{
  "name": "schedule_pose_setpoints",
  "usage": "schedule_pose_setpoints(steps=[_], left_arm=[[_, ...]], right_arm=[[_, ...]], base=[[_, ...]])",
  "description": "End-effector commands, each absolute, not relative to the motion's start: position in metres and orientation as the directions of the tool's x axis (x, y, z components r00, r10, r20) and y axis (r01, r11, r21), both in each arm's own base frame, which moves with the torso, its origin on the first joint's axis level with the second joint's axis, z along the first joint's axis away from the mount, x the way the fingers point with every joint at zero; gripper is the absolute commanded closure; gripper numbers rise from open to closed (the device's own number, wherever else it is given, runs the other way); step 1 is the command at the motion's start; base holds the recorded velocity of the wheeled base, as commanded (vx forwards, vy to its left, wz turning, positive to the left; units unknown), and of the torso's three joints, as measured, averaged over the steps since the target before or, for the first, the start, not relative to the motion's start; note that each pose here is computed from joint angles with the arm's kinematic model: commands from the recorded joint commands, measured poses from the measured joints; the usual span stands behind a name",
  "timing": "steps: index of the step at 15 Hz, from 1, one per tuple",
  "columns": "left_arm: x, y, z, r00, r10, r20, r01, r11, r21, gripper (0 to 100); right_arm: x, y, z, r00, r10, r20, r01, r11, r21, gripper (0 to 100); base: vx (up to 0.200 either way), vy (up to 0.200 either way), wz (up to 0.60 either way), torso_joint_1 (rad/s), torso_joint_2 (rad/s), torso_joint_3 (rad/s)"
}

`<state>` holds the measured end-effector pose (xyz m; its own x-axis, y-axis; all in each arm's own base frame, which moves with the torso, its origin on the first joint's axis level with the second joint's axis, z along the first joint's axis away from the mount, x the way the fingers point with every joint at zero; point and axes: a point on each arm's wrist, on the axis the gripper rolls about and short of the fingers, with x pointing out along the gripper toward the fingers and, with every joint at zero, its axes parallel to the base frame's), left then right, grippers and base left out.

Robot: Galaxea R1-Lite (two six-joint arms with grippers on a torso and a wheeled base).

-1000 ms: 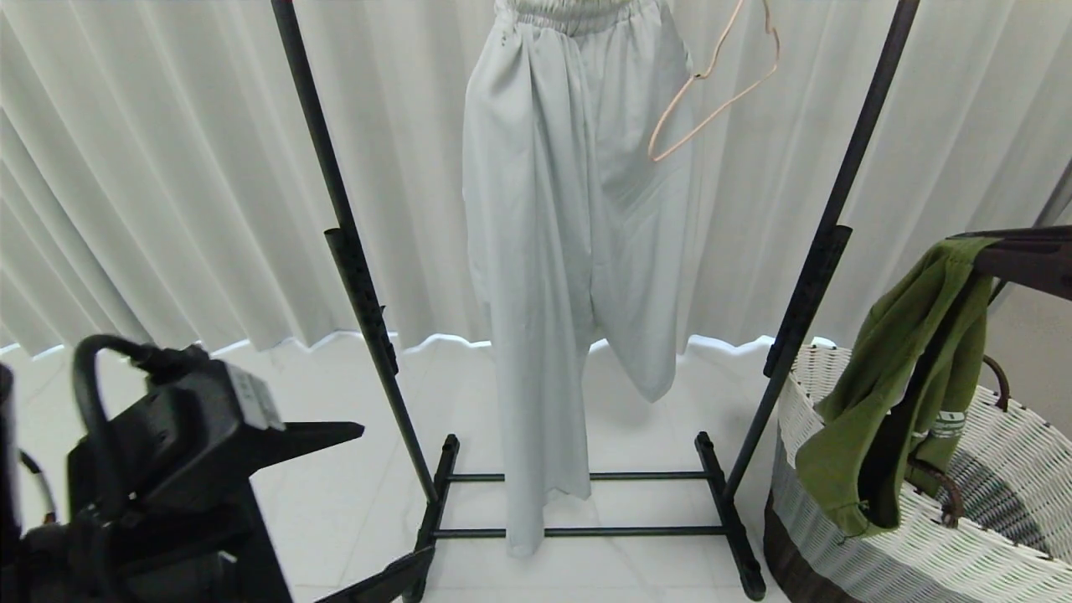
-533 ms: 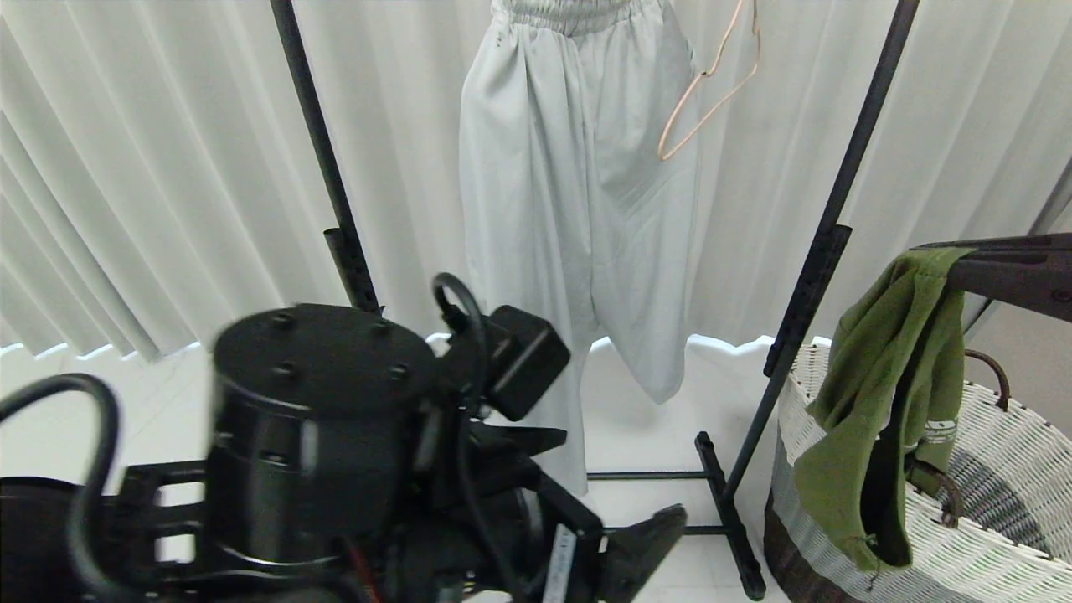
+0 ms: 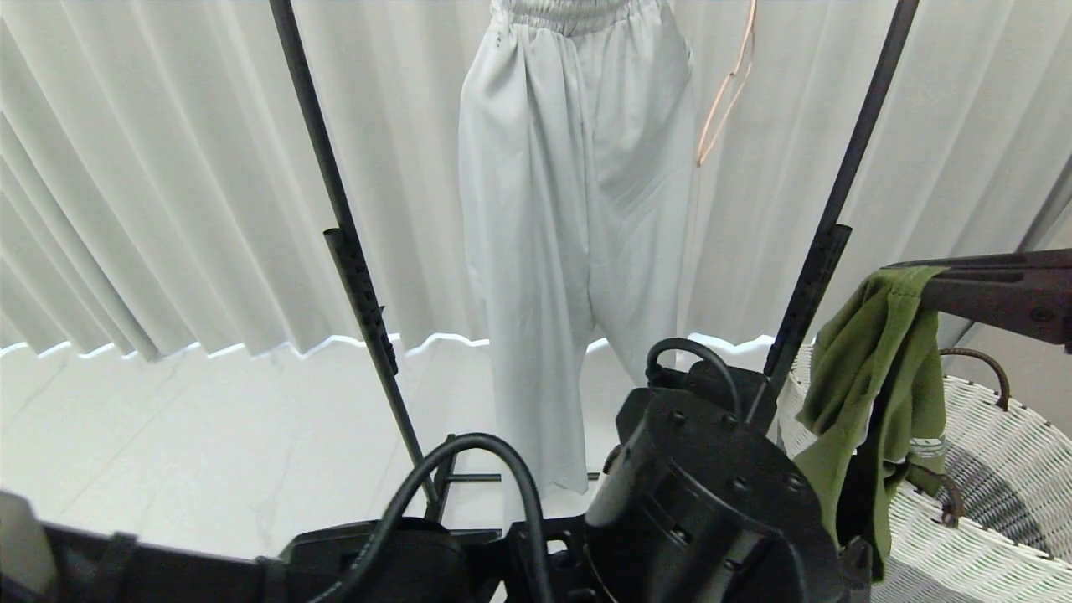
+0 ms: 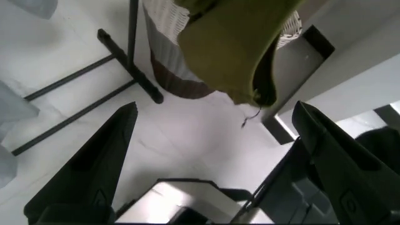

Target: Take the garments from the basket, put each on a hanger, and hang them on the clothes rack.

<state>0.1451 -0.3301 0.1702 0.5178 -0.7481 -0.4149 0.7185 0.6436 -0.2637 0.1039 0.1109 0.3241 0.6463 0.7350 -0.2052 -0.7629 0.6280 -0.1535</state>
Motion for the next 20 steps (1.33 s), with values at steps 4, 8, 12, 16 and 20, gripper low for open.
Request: schedule_pose_setpoints(steps=[4,8,12,16,20], left_arm=[[0.161,-0.367,0.150,0.577,-0.714,-0.396,0.677,0.690,-0.257,0],[0.185,-0.370,0.124,0.625,-0.643,-0.443,0.619,0.753,-0.221,0],[0.187,-0.368,0.101,0.619,-0.606,-0.499,0.605,0.773,-0.189,0],[0.183,-0.363,0.093,0.611,-0.589,-0.529,0.603,0.779,-0.172,100],[0.182,-0.360,0.092,0.634,-0.565,-0.528,0.584,0.797,-0.153,100]], right_arm=[[0.100,0.109,0.322,0.639,0.742,-0.205,-0.769,0.620,-0.154,100],[0.098,0.110,0.322,0.626,0.753,-0.202,-0.779,0.607,-0.154,100],[0.097,0.110,0.322,0.624,0.755,-0.202,-0.781,0.605,-0.154,100],[0.098,0.110,0.322,0.626,0.752,-0.204,-0.780,0.607,-0.154,100],[0.098,0.110,0.322,0.629,0.749,-0.207,-0.777,0.611,-0.152,100]], base=[[0.000,0.000,0.00,0.000,0.00,0.000],[0.000,0.000,0.00,0.000,0.00,0.000],[0.000,0.000,0.00,0.000,0.00,0.000],[0.000,0.000,0.00,0.000,0.00,0.000],[0.000,0.000,0.00,0.000,0.00,0.000]])
